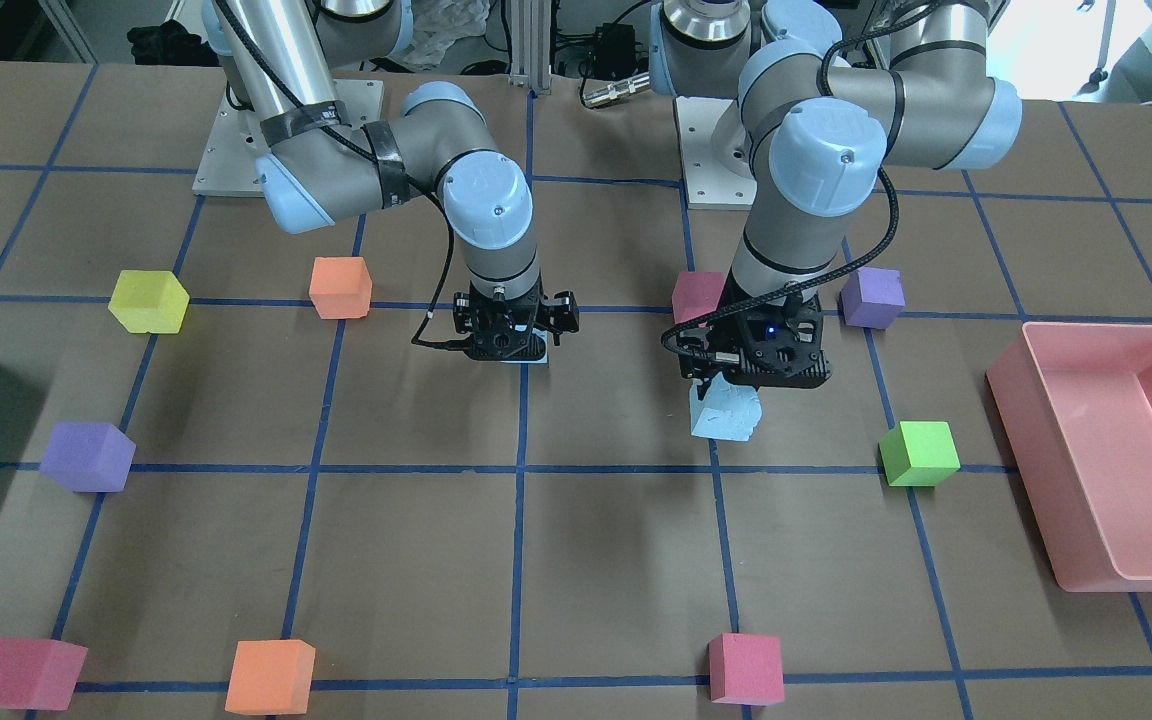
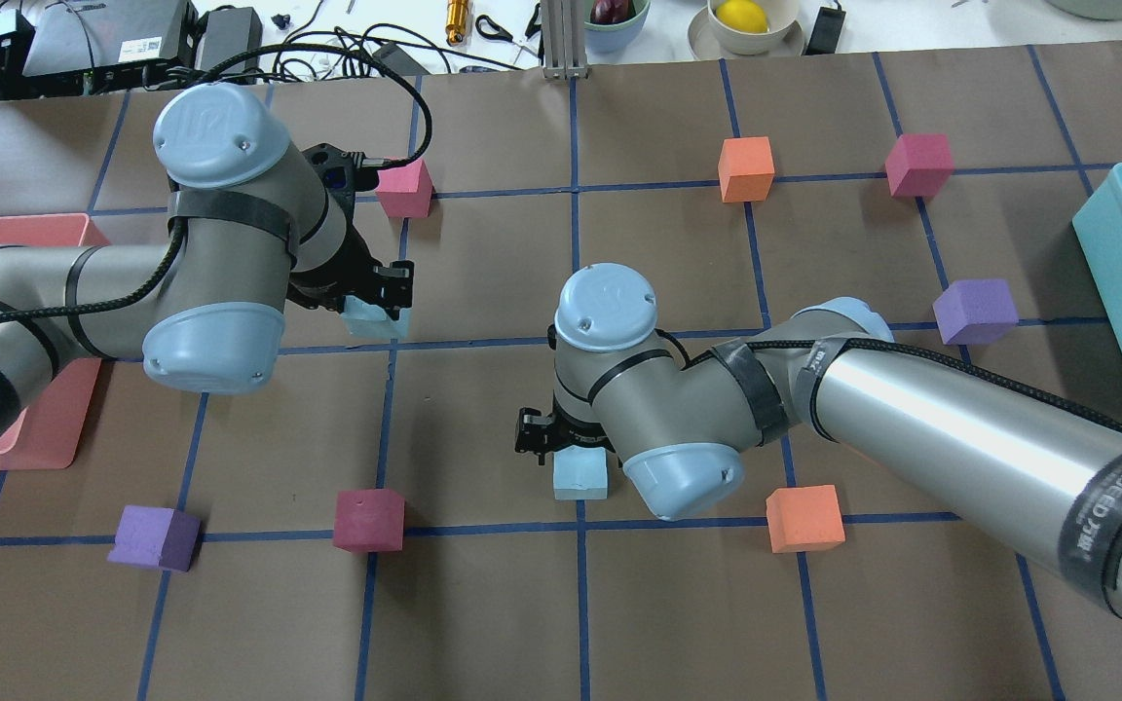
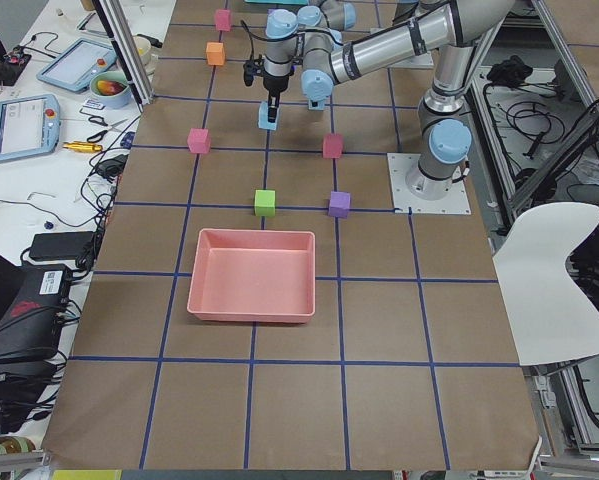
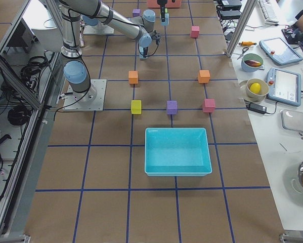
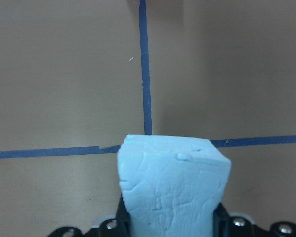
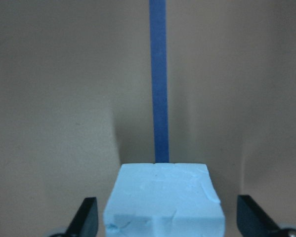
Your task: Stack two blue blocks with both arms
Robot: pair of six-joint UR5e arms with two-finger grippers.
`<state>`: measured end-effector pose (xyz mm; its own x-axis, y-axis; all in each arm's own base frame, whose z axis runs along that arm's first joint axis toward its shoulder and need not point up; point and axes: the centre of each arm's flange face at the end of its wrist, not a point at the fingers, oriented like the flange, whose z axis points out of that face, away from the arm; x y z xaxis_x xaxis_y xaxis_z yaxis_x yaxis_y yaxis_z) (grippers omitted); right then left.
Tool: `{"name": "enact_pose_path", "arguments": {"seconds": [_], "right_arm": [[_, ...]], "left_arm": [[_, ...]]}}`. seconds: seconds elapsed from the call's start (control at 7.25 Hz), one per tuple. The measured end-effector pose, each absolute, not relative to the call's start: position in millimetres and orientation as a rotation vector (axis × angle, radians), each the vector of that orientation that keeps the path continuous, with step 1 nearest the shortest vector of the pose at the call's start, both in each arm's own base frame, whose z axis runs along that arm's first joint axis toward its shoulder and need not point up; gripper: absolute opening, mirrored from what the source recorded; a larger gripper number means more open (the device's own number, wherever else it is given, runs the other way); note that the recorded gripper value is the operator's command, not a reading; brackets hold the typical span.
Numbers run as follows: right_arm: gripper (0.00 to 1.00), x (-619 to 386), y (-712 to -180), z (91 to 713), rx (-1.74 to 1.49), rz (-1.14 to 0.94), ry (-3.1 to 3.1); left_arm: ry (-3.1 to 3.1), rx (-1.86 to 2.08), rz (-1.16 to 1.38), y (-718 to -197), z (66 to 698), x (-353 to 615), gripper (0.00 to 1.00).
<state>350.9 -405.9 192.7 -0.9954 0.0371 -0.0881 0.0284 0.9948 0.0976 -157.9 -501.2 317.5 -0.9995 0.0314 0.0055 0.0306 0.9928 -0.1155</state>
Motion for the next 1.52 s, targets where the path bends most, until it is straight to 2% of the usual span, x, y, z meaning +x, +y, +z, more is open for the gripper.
{"name": "enact_pose_path", "arguments": {"seconds": [0.41,0.97,1.24,1.52], "right_arm": [[1.00,323,-437,257,0.101,0.135,3.075],[1.00,233,-521,356,0.004,0.051,3.095],[1.00,168,-551,378,-0.008,0.039,3.095],[1.00,146,-551,382,0.018,0.103,3.098]], "left_arm": [[-3.126,0.034,0.100,-478,336,-167,0.04],[-3.113,0.042,0.055,-437,327,-259,0.04],[-3.071,0.061,0.018,-419,321,-294,0.04],[-3.029,0.083,-0.017,-406,308,-326,0.04]]}}
